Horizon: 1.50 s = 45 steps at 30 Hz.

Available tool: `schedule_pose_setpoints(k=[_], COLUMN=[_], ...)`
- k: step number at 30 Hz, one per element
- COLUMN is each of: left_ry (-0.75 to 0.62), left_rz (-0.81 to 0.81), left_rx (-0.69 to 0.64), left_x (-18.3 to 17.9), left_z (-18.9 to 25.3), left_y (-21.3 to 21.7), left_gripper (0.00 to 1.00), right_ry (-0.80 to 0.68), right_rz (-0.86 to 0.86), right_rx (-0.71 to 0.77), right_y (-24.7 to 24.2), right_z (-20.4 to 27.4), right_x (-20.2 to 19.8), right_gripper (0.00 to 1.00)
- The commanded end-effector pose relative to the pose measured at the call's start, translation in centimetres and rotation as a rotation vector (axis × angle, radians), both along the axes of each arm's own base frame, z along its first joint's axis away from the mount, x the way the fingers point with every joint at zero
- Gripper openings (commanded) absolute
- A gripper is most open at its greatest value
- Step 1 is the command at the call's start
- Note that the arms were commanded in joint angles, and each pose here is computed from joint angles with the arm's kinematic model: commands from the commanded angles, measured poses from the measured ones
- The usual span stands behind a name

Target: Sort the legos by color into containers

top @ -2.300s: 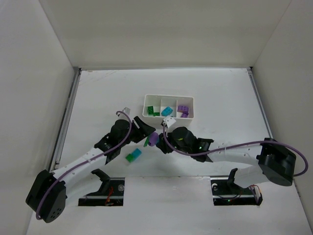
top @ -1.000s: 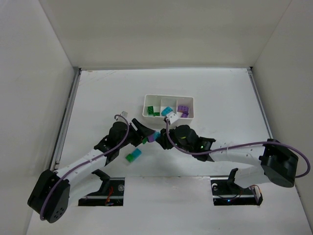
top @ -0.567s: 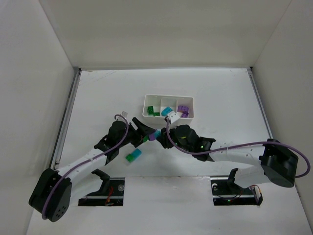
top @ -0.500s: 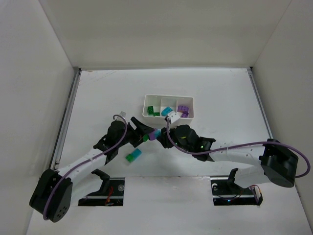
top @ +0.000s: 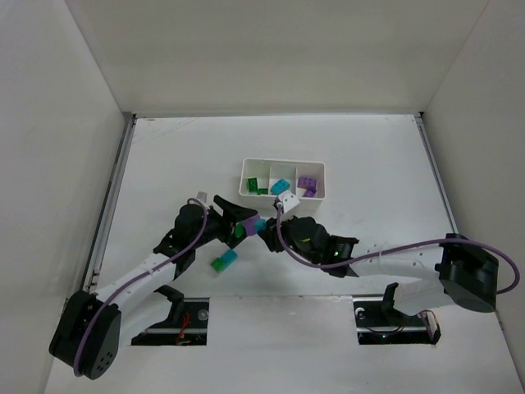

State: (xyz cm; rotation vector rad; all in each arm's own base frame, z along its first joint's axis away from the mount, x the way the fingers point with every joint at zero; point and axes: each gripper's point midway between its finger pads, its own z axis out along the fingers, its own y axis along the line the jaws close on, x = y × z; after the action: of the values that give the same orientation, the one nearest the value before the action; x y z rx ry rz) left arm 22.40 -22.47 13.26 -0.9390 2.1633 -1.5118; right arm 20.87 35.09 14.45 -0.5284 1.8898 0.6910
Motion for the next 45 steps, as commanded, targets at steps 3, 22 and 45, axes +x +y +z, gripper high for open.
schedule_pose_setpoints(k=[3, 22, 45], left_ry=[-0.006, -0.121, -0.221], left_rz=[0.012, 0.093, -0.025], left_rx=[-0.109, -0.082, 0.015], left_x=[-0.3, 0.7, -0.7], left_z=[2.0, 1.7, 1.9], left_y=[-0.4, 0.8, -0.5], left_gripper=[0.66, 0.15, 0.15], right_ry=[-0.084, -0.052, 0.061], right_rz=[-0.04, -0.039, 0.128], right_rx=[0.092, 0.075, 0.114], right_y=[1.4, 1.6, 2.8], right_z=[3.1, 1.4, 1.0], right_x=[0.5, -0.3, -0.2], right_gripper=[0.35, 0.64, 0.56])
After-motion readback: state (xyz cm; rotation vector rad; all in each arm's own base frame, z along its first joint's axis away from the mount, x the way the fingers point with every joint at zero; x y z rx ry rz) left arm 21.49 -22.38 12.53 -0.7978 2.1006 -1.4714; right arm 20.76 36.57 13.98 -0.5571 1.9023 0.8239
